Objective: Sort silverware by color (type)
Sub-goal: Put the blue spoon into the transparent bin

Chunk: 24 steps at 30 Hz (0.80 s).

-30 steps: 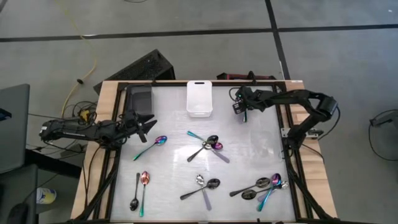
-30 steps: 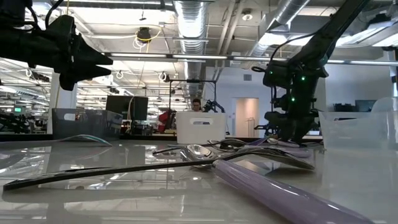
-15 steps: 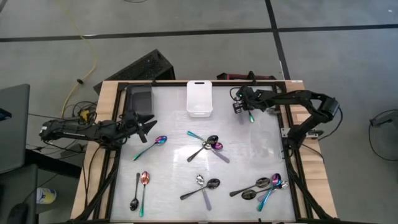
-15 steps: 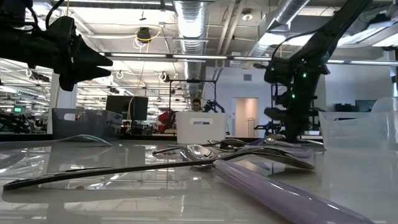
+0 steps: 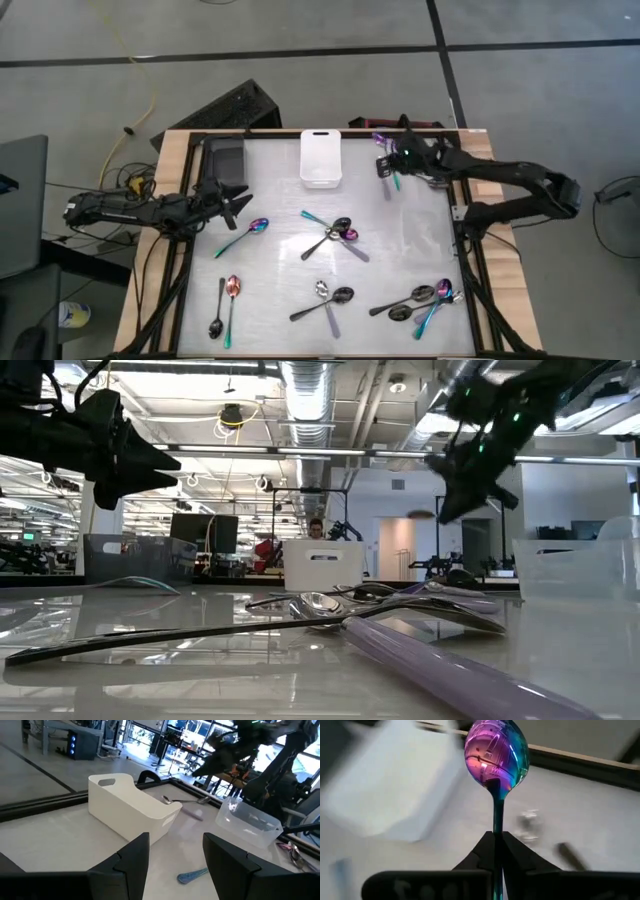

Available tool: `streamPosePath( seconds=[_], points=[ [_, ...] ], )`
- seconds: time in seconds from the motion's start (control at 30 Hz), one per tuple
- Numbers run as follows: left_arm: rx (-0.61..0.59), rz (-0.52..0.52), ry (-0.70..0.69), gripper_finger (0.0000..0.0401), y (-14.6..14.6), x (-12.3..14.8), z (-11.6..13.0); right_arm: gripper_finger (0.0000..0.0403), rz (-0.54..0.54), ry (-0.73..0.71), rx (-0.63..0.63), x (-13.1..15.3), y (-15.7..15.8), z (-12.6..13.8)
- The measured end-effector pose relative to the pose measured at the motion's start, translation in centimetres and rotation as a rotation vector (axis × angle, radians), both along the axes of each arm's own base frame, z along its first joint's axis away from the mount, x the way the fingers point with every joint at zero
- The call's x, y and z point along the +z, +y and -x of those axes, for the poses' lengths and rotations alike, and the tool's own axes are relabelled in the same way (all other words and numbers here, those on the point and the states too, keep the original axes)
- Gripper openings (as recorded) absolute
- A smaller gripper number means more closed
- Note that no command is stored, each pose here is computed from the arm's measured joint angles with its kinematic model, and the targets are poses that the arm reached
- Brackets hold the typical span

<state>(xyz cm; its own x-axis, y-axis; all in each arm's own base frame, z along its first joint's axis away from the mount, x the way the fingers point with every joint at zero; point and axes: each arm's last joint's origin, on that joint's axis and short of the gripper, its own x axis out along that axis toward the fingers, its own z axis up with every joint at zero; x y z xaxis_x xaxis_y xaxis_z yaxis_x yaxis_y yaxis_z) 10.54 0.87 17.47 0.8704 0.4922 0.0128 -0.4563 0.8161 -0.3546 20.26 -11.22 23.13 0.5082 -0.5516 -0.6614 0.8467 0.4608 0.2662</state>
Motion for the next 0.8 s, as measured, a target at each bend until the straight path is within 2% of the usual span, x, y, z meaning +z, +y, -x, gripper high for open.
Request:
streamPosePath(
  seconds=[0.17,0.27,0.37,0.47,0.57,0.8],
  points=[
    [0.000,-0.008,0.016,0.0171,0.0,-0.1,0.0,0.0037,-0.025,-0.155,0.186,2.1,5.6,-0.9],
    [-0.001,-0.007,0.014,0.0171,0.0,-0.1,0.0,0.0037,-0.094,-0.229,0.305,2.9,9.7,-0.8],
    [-0.037,0.005,0.013,0.0171,-0.1,-0.2,-0.1,0.0037,-0.162,-0.275,0.351,3.3,13.7,0.1],
    [-0.092,0.004,0.034,0.0171,-0.2,-0.4,-0.1,0.0037,-0.225,-0.278,0.327,3.0,17.0,1.6],
    [-0.106,0.009,0.058,0.0171,-0.3,-0.6,-0.1,0.0037,-0.273,-0.239,0.246,2.1,19.0,3.6],
    [-0.106,0.044,0.053,0.0171,-0.3,-0.7,-0.1,0.0037,-0.296,-0.094,0.049,0.4,19.7,7.7]
  ],
)
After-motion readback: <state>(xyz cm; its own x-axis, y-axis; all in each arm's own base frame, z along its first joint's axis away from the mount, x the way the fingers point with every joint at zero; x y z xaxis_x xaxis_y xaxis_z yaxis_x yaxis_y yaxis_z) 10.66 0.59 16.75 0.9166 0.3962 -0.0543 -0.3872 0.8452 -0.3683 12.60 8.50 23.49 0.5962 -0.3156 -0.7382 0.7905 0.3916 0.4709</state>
